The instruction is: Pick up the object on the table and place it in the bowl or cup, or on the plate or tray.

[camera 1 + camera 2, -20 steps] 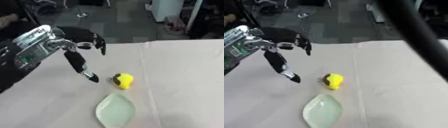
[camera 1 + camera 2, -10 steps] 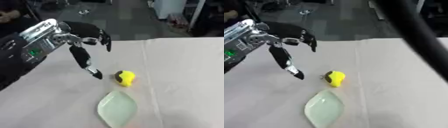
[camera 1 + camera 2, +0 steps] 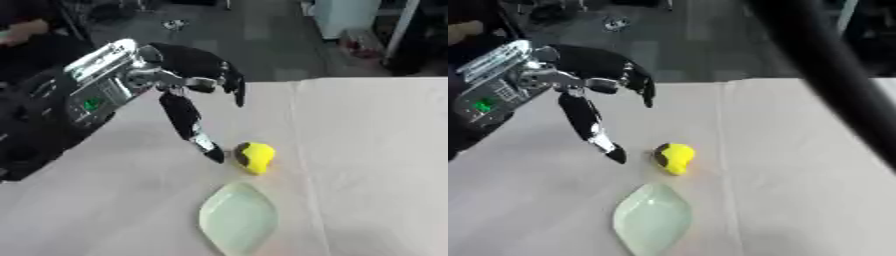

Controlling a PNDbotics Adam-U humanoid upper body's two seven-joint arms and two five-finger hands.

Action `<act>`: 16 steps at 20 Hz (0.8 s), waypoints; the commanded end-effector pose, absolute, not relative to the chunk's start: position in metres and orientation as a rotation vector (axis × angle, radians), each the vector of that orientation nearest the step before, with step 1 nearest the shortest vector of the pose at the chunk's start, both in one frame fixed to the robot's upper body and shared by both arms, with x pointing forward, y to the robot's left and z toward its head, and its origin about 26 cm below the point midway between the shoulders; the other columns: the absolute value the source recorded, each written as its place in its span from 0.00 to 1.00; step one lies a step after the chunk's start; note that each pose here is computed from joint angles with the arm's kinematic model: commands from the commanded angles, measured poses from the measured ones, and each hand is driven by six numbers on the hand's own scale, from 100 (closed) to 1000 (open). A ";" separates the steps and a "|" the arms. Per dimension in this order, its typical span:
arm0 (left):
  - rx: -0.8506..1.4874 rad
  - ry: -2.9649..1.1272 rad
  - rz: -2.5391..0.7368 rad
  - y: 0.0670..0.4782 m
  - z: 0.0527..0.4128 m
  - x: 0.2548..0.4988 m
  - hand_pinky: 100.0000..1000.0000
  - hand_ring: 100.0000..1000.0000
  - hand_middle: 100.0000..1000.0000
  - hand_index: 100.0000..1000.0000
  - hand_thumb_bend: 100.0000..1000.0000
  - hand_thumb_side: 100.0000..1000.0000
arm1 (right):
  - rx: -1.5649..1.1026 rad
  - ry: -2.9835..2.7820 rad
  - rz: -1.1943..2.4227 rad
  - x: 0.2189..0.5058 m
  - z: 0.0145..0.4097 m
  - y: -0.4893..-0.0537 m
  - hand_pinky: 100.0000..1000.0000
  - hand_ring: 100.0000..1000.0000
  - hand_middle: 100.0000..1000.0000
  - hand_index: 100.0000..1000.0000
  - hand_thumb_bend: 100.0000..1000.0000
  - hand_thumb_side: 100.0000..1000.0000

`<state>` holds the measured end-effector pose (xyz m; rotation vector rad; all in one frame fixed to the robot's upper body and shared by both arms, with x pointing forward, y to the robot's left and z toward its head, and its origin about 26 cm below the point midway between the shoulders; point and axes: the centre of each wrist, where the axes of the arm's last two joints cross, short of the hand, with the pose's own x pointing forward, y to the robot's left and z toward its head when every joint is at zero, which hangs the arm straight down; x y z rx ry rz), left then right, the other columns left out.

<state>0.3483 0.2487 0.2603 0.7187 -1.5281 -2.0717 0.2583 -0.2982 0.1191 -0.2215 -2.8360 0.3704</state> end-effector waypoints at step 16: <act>0.843 -1.422 -2.239 0.240 0.227 0.367 0.94 0.76 0.76 0.76 0.58 0.69 | -0.168 -2.886 0.395 0.264 0.137 -0.300 0.08 0.31 0.37 0.23 0.00 0.89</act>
